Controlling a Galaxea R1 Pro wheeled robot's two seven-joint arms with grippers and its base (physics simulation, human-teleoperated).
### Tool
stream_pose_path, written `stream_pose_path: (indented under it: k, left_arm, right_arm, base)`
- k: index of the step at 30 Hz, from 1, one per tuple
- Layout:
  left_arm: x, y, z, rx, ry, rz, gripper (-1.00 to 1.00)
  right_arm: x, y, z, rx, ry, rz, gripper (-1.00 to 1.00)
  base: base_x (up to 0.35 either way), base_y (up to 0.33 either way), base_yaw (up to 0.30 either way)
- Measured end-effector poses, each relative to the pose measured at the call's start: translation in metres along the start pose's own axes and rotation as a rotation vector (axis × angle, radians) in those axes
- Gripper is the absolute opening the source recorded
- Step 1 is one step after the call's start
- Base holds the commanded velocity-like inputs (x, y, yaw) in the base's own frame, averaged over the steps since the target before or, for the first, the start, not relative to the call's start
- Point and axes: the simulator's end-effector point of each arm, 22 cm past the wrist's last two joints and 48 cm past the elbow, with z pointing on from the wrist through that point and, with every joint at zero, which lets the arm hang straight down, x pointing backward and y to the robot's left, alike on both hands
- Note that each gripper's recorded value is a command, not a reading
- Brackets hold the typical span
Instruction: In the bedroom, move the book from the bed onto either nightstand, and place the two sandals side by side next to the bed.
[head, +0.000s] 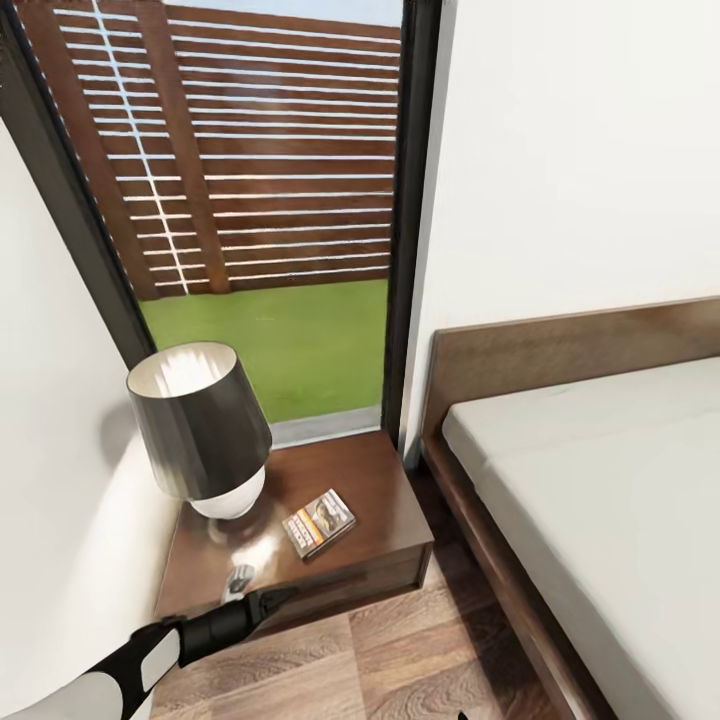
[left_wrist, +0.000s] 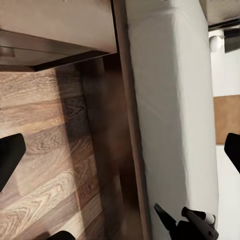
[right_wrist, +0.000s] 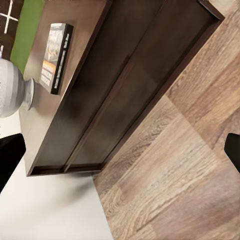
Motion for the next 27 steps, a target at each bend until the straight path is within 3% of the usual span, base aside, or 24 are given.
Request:
stream_pose_path:
  k: [27]
  left_arm:
    - [-0.003, -0.011, -0.005, -0.001, 0.011, 0.061, 1.0]
  right_arm:
    - [-0.011, 0.012, 0.002, -0.03, -0.023, -0.017, 1.0]
  base:
    - [0.0, 0.0, 0.0]
